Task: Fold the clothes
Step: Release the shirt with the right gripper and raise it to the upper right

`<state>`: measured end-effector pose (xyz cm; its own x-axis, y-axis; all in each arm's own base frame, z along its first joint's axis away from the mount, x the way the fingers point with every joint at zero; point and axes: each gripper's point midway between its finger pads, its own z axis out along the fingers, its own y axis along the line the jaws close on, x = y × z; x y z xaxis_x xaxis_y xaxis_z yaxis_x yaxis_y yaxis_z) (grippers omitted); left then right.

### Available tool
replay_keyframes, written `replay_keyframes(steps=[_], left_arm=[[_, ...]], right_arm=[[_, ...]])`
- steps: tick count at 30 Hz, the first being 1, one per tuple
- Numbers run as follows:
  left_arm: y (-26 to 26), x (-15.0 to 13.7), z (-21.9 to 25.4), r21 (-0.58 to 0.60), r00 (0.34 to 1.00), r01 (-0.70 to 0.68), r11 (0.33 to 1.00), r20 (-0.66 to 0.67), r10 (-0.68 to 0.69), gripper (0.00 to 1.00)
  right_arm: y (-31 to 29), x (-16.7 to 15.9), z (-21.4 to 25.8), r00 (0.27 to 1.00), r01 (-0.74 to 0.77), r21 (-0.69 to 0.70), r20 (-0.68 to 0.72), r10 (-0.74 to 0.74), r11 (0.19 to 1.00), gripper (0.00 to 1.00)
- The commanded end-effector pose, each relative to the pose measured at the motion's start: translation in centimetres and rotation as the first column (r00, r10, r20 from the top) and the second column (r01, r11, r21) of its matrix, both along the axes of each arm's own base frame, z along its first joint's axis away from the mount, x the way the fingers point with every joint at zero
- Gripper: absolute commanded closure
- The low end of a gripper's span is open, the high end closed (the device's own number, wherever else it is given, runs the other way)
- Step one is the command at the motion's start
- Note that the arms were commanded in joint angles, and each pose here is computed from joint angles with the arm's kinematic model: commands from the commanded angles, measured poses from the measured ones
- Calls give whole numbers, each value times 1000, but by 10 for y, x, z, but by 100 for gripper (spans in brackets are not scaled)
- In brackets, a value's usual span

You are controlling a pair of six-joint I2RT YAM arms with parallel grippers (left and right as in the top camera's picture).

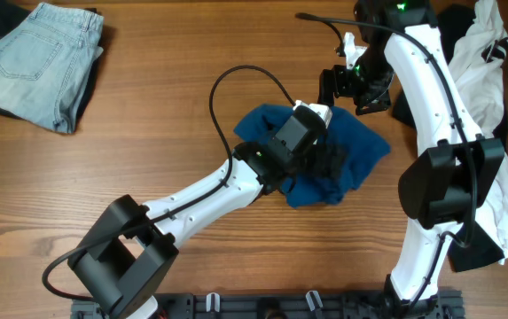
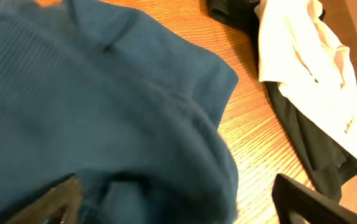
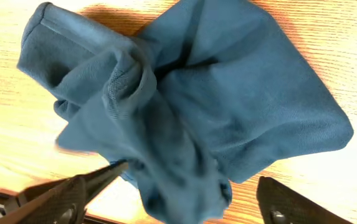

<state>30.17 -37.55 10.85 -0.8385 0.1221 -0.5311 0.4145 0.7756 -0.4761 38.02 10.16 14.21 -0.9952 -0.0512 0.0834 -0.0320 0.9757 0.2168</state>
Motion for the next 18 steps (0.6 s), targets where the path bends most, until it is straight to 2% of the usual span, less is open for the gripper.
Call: replay_keyframes(steps=[1,7,13,18], left_arm=[[0,14,-3,9,1000,-21,1000,23,21,0],[1,13,-9,23,1000,-21,1000,10,21,0],[-2,17,-4,0,999,-23,1000,29,23,0],[-13,27,13,-69,996,-23,997,87,29,0]], right_arm=[[5,-4,12,999,-25,1,22,25,1000,7],[-16,7,18,998,26,-69,67,-22,997,0],[-48,24,46,982,128,-45,142,-121,991,0],[-66,33,64,965,183,11,191,-182,983,1]])
